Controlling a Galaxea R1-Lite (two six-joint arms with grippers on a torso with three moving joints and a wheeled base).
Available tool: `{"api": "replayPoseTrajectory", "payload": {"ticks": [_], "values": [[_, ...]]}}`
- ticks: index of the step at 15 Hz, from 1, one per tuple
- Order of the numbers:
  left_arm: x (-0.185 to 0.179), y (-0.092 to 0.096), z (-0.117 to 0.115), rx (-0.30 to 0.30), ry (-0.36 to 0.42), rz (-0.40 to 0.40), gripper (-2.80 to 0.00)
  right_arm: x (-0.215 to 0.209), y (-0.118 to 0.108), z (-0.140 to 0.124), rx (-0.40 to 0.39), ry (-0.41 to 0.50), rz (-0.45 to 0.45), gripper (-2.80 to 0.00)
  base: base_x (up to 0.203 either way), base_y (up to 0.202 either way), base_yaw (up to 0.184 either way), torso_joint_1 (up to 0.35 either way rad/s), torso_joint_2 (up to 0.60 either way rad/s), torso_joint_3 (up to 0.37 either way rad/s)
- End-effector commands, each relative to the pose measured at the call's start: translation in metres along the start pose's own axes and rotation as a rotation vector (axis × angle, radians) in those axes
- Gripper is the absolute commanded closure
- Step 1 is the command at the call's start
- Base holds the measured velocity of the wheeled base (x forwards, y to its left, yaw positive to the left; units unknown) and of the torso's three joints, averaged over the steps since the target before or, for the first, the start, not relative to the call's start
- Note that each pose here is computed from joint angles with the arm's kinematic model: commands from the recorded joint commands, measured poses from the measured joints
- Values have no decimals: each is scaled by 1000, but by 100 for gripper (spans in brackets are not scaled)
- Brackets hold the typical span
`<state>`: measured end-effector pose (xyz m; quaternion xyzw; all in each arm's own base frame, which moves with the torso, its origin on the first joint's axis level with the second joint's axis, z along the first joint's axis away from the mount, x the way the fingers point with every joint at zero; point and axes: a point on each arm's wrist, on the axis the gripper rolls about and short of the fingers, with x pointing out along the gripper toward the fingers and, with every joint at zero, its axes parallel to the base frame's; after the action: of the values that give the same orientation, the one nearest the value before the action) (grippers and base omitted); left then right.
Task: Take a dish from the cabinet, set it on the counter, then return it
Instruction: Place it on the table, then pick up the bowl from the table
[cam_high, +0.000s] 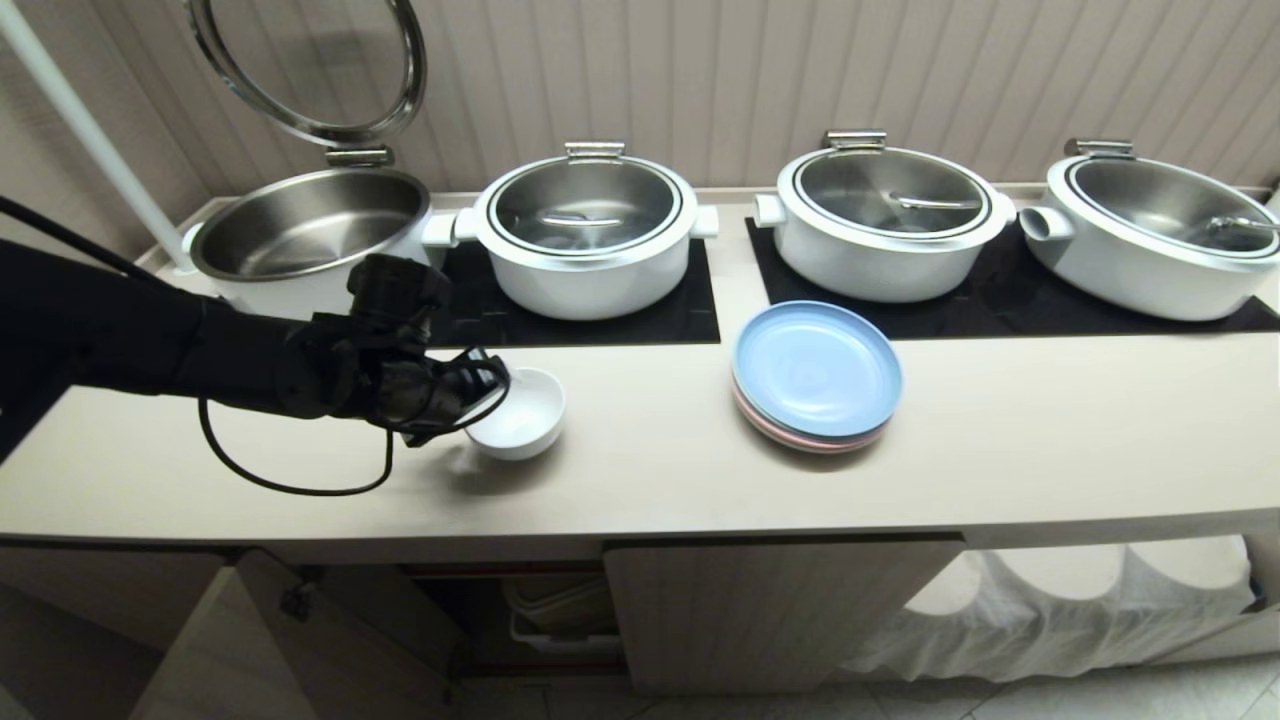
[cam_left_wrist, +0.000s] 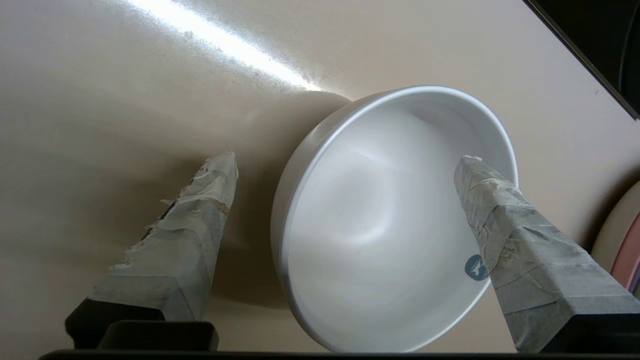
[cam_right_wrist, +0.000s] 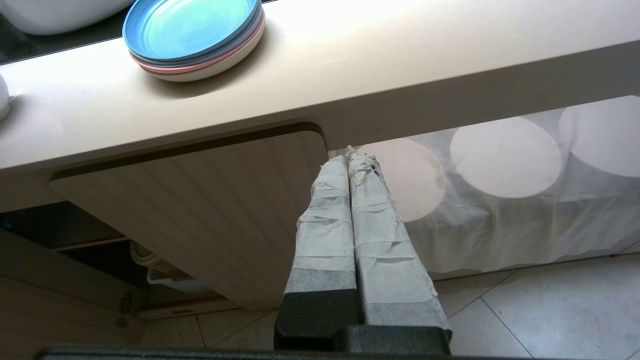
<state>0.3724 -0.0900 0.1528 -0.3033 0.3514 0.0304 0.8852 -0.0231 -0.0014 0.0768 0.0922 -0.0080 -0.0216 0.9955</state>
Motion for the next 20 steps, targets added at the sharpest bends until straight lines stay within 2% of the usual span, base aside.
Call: {"api": "replayPoseTrajectory", "payload": {"ticks": [1, 4, 12, 13, 17, 19, 20], "values": [[-15, -3, 5, 3, -24, -13, -280, 0, 0, 0, 1, 1, 0, 0, 0, 0, 0, 0, 0, 0], [-27, -3, 8, 2, -34, -15, -280, 0, 0, 0, 1, 1, 0, 0, 0, 0, 0, 0, 0, 0], [-59, 12, -7, 7, -31, 14, -280, 0, 0, 0, 1, 1, 0, 0, 0, 0, 0, 0, 0, 0], [-65, 13, -8, 7, -36, 13, 0, 0, 0, 0, 1, 1, 0, 0, 0, 0, 0, 0, 0, 0], [-94, 17, -11, 13, -74, -4, 0, 0, 0, 0, 1, 1, 0, 0, 0, 0, 0, 0, 0, 0], [-107, 19, -26, 76, -83, 20, 0, 0, 0, 0, 1, 1, 0, 0, 0, 0, 0, 0, 0, 0], [-116, 18, -34, 114, -113, 42, 0, 0, 0, 0, 1, 1, 0, 0, 0, 0, 0, 0, 0, 0]]}}
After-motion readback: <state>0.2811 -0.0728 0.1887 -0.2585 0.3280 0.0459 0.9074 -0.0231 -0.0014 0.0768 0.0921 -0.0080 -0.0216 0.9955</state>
